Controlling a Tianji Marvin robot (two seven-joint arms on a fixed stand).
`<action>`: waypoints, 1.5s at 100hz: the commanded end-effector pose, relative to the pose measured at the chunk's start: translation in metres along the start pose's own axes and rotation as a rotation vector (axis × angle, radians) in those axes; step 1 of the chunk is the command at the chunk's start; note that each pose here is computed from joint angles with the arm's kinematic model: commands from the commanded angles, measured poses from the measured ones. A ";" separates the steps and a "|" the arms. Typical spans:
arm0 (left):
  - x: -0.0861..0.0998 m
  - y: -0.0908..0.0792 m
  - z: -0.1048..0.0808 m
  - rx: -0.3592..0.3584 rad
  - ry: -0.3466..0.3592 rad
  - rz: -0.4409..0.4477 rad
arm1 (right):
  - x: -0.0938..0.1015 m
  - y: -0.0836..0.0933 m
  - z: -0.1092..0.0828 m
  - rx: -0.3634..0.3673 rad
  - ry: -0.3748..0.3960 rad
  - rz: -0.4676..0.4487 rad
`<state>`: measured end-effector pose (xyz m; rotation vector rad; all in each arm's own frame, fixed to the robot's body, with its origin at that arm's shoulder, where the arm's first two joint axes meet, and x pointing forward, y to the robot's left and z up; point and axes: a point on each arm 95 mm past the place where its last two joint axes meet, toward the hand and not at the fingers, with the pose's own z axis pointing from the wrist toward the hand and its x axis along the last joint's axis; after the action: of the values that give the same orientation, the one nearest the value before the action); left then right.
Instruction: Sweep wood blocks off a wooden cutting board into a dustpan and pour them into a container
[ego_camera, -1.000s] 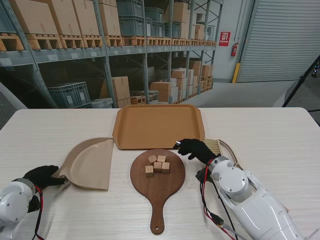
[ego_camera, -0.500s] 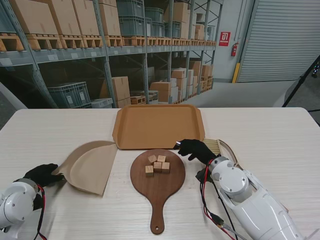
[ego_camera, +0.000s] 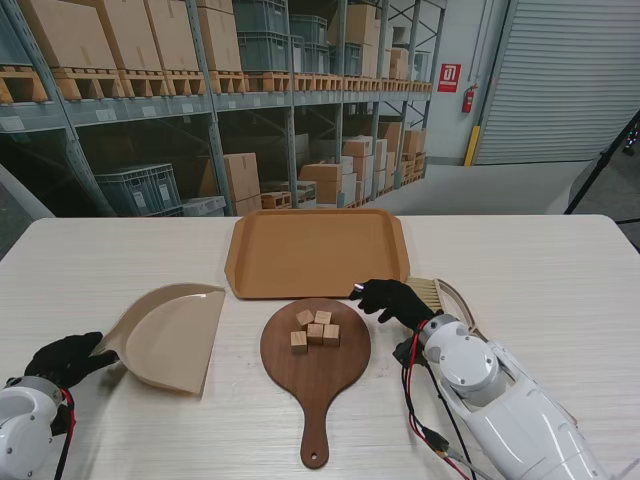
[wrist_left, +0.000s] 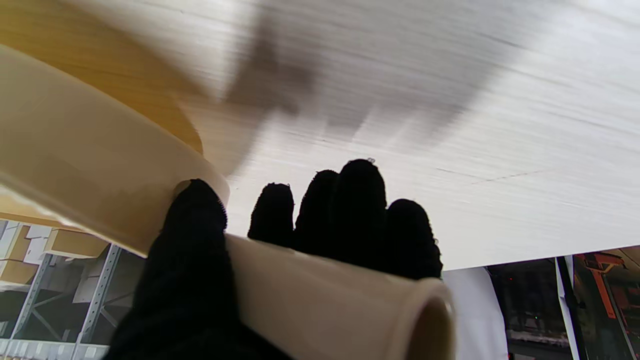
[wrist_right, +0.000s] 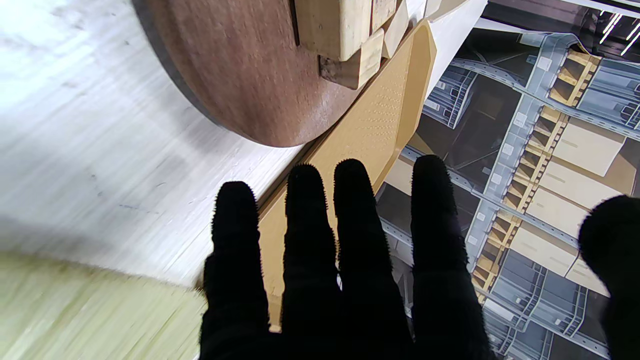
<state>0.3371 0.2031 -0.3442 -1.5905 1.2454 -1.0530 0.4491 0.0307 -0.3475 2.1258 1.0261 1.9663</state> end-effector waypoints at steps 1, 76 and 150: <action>0.004 0.002 -0.007 0.004 0.004 -0.005 | -0.003 -0.005 -0.003 0.014 -0.010 0.000; 0.041 0.021 -0.061 0.136 0.032 -0.133 | -0.002 0.022 -0.025 -0.097 0.003 -0.044; 0.069 0.051 -0.049 0.064 0.051 -0.046 | -0.019 0.049 -0.046 -0.250 -0.061 -0.071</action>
<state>0.2850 0.1255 -0.3707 -1.5557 1.1807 -1.1587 0.4322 -0.0332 -0.3293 1.9643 0.7829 1.8888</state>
